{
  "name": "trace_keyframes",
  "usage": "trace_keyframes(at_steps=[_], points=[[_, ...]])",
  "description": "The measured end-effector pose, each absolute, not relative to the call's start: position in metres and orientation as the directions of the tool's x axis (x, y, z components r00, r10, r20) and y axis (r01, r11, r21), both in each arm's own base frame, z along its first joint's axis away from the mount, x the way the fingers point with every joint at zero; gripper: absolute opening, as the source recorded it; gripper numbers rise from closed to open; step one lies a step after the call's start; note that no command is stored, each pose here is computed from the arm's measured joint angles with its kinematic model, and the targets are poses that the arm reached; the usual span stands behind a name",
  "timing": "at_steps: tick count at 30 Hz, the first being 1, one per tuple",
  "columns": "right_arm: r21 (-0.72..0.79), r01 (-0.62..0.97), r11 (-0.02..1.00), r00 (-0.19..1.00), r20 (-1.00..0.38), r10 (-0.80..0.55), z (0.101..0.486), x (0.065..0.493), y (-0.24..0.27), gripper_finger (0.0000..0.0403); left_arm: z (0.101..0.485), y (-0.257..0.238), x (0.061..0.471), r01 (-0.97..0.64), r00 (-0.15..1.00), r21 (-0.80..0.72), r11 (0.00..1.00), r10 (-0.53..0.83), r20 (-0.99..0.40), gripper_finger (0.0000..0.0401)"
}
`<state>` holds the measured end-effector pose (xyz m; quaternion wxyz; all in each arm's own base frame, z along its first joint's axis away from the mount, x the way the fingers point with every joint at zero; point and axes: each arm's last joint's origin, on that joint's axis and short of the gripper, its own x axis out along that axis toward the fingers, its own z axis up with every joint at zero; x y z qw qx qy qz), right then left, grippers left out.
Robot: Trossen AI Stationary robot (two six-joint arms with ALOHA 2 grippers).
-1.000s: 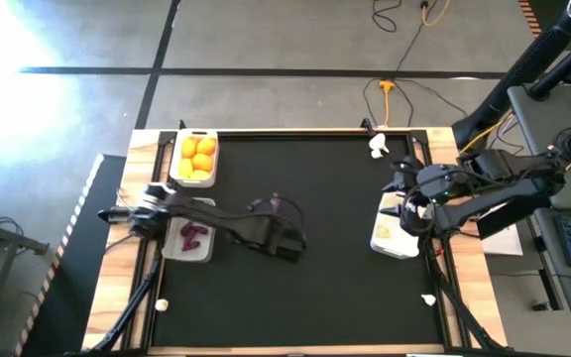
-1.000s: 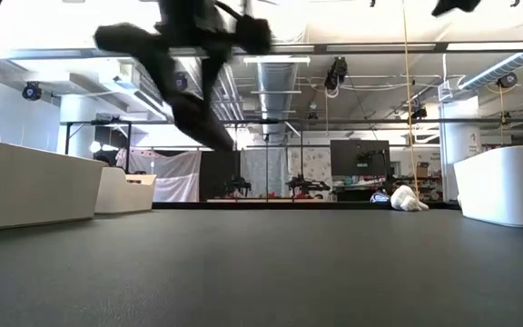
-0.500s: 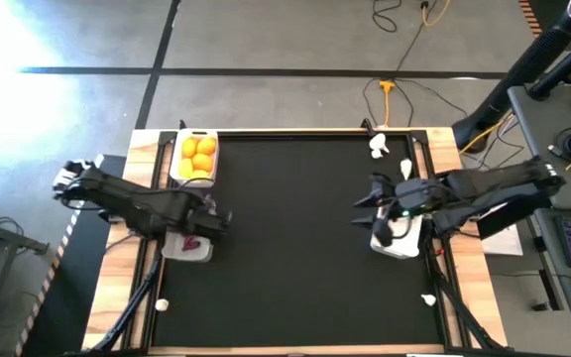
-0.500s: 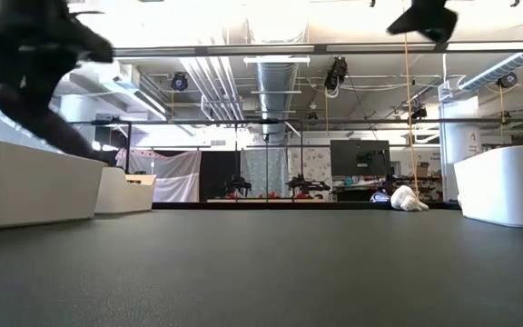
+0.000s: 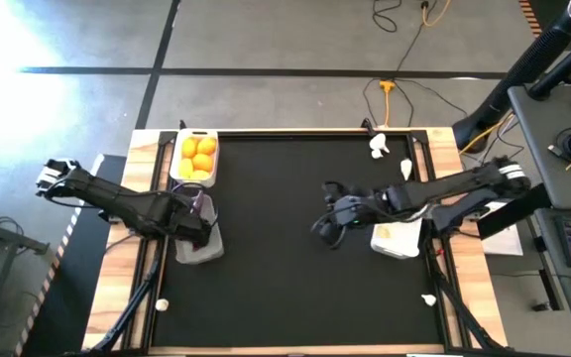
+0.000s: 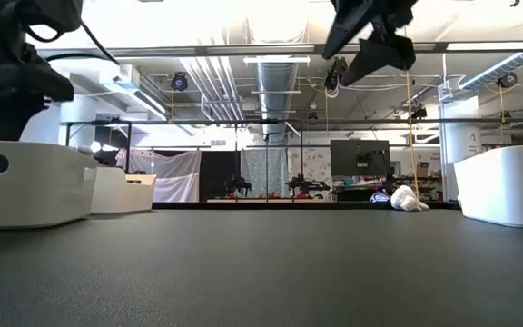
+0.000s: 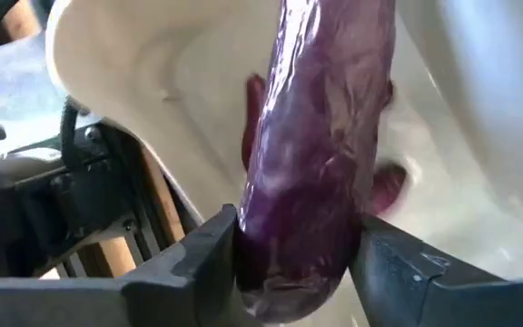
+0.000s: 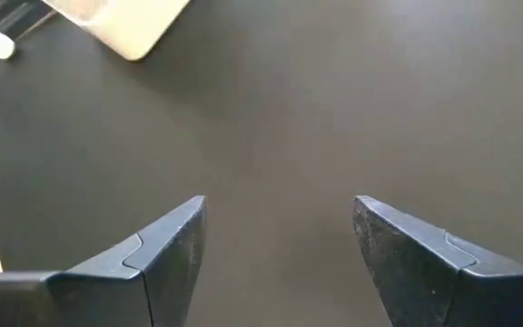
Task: Sort produce into baskets
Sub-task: Put the violet eggplant into the gray bin, then put the white garlic into the bottom white bin
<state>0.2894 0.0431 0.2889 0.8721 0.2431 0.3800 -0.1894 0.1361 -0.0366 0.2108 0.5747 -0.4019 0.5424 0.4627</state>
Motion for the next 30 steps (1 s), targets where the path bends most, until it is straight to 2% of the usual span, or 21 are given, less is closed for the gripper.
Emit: trace_keyframes(at_steps=[9, 12, 15, 18, 22, 25, 27, 30], points=[[0.147, 0.552, 0.821, 0.491, -0.853, -0.177, 0.316, 0.303, 0.046, 0.0278, 0.236, -0.041, 0.138, -0.913, 0.095, -0.060, 0.404, 0.067, -0.993, 0.0235], [0.124, 0.533, 0.837, 0.401, -0.908, -0.120, 0.320, 0.293, 0.052, 0.0281, 0.250, -0.042, 0.141, -0.879, 0.156, -0.111, 0.464, 0.059, -0.986, 0.0246], [0.141, 0.495, 0.857, 0.307, -0.952, -0.021, 0.317, 0.279, 0.066, 0.0280, 0.267, -0.042, 0.148, -0.817, 0.287, -0.178, 0.549, 0.118, -0.951, 0.0250], [0.177, 0.428, 0.886, 0.217, -0.972, 0.090, 0.311, 0.266, 0.089, 0.0276, 0.285, -0.043, 0.164, -0.705, 0.487, -0.273, 0.655, 0.167, -0.857, 0.0249], [0.245, 0.389, 0.888, 0.086, -0.969, 0.230, 0.299, 0.248, 0.125, 0.0268, 0.301, -0.045, 0.190, -0.522, 0.714, -0.398, 0.754, 0.132, -0.687, 0.0244], [0.247, 0.461, 0.852, -0.056, -0.950, 0.306, 0.283, 0.230, 0.149, 0.0263, 0.306, -0.046, 0.209, -0.415, 0.818, -0.433, 0.800, 0.120, -0.562, 0.0241], [0.217, 0.496, 0.841, -0.170, -0.925, 0.339, 0.266, 0.216, 0.160, 0.0261, 0.308, -0.046, 0.221, -0.369, 0.858, -0.395, 0.841, 0.145, -0.493, 0.0239], [0.091, 0.522, 0.848, -0.306, -0.908, 0.286, 0.236, 0.196, 0.171, 0.0260, 0.311, -0.047, 0.236, -0.378, 0.888, -0.308, 0.873, 0.249, -0.386, 0.0237]])
